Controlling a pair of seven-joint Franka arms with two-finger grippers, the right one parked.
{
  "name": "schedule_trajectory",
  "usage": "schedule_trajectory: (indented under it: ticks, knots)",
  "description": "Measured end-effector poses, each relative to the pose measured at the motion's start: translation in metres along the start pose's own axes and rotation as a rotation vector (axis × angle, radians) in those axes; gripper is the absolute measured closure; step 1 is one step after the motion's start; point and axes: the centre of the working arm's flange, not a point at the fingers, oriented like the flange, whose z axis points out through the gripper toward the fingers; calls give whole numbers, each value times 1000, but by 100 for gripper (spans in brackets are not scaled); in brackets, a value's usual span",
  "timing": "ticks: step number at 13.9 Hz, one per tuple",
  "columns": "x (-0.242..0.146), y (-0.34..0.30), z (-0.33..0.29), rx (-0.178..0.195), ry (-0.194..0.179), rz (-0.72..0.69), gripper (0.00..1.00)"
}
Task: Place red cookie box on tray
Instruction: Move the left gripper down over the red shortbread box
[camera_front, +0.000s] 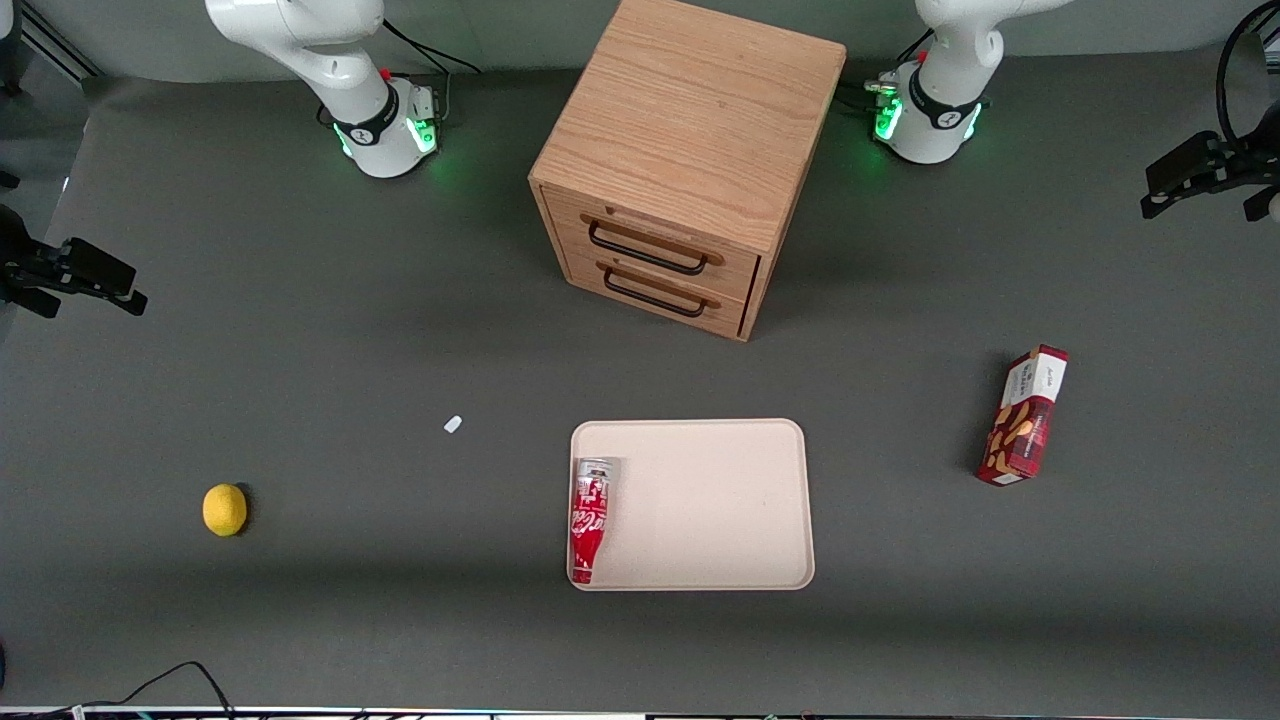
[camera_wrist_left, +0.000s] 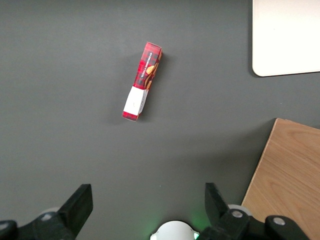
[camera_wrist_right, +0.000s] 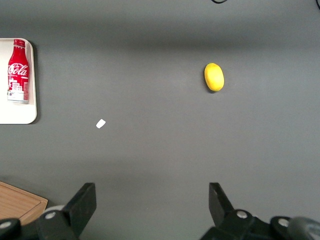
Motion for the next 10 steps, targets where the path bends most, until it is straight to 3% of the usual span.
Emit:
schedule_trajectory:
  ticks: [4, 10]
  knots:
    - [0, -1, -1, -6, 2, -3, 0]
    - [37, -10, 47, -20, -44, 1, 0]
